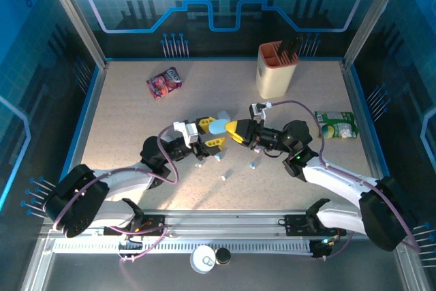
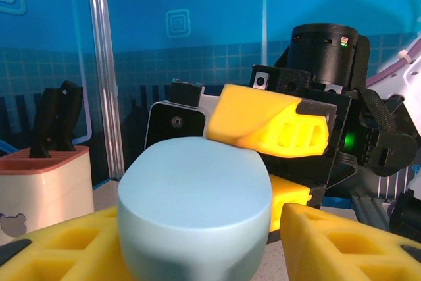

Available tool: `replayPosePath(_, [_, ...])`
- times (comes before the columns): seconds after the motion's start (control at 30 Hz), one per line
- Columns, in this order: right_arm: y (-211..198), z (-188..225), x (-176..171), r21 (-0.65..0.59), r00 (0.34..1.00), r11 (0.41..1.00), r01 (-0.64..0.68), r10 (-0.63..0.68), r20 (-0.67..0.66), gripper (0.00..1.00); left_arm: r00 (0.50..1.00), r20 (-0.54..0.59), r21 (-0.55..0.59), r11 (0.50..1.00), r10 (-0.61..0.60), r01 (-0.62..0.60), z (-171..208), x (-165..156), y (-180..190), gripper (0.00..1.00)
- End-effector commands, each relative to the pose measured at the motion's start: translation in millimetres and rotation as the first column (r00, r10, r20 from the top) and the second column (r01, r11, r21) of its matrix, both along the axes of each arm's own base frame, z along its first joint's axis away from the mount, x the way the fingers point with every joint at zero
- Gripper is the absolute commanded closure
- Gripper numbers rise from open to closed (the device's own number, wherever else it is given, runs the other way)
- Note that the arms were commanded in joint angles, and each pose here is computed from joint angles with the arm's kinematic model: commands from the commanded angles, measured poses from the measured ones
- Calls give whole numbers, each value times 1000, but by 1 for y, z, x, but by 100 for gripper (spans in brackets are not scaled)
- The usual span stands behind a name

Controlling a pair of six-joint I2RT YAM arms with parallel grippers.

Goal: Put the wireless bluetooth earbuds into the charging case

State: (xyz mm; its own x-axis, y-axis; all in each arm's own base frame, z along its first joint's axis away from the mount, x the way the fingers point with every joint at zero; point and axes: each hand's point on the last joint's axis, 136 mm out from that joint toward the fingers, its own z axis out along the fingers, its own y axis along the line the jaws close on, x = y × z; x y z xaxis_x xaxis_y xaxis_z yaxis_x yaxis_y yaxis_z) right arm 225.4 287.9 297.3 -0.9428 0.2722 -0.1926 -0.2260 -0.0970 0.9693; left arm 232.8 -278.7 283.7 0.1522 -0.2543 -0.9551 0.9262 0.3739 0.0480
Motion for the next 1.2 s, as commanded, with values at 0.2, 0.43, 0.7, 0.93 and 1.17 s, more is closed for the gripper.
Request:
replayPosePath(0.2, [-4,-3,2,-9,1000,1000,13,-13,27,78,999,47,-30,999,-21,23,15,-3,-3,48])
replayPosePath(0.43, [-3,-8,4,-16,1000,1000,14,-13,22,78,998,43,-24,999,-37,38,13,-5,-4,55])
replayPosePath(0.7, [-4,-16,6,-36,1000,999,19,-19,10,77,999,28,-16,999,-47,47,9,-5,-6,69])
replayPosePath(0.93, [-14,-18,10,-71,997,996,57,-54,47,49,999,-10,44,998,-40,40,-5,-2,-9,71])
replayPosePath(1.17, [-37,-19,13,-225,963,963,149,-90,253,27,991,-105,146,984,-84,99,-33,-11,-12,69])
